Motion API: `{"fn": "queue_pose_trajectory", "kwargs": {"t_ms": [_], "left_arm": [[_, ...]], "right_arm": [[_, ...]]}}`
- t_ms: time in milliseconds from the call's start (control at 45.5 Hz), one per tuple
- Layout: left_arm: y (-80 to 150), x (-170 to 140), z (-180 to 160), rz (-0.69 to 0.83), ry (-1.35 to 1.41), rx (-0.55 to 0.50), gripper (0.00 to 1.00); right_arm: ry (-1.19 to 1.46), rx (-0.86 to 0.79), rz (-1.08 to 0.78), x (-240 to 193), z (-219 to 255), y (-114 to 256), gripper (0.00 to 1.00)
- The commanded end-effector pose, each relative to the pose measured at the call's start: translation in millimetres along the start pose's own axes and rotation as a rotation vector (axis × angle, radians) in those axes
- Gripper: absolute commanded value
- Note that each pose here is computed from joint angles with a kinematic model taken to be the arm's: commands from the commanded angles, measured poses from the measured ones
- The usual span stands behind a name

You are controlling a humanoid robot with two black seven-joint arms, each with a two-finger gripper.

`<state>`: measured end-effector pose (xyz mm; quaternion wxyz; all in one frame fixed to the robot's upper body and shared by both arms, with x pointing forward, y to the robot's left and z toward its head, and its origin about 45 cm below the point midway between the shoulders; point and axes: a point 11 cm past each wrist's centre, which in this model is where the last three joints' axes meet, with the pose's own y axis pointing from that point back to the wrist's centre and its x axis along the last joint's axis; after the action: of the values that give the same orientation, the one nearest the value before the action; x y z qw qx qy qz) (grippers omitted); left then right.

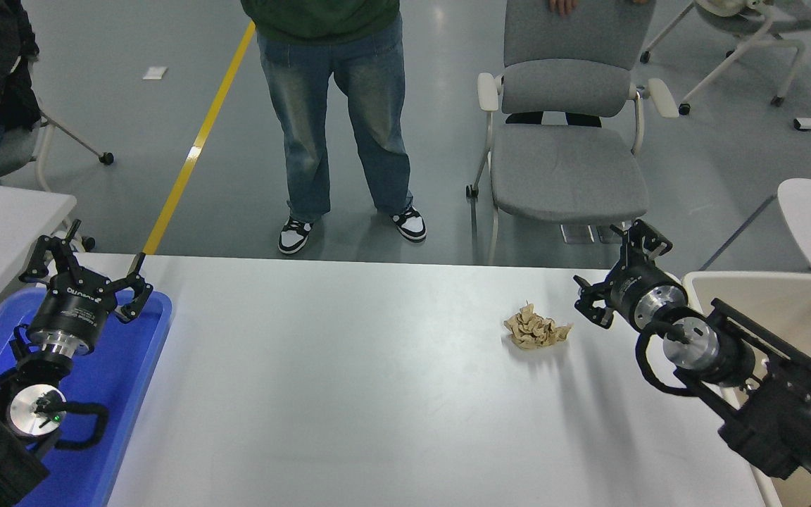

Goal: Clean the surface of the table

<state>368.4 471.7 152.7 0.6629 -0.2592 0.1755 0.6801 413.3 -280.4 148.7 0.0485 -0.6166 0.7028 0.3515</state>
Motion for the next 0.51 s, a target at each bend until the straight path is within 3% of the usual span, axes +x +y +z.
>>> {"fn": "queue_pose_trajectory", "kwargs": {"t_ms": [0,330,484], "left_arm": [[0.0,0.3,0.6,0.000,-0.001,-0.001,1.00],[0.0,-0.1,-0.1,0.000,0.000,0.000,1.00],[0.0,-0.1,-0.1,0.000,0.000,0.000,1.00]], "right_arm": [[-0.093,0.021,0.001,-2.9,18.6,-0.3,0.98],[-0.050,0.025,0.019,10.6,23.0,-0.9,0.99],[0.111,0.025,0.014,18.5,21.9,0.9,0.99]]}}
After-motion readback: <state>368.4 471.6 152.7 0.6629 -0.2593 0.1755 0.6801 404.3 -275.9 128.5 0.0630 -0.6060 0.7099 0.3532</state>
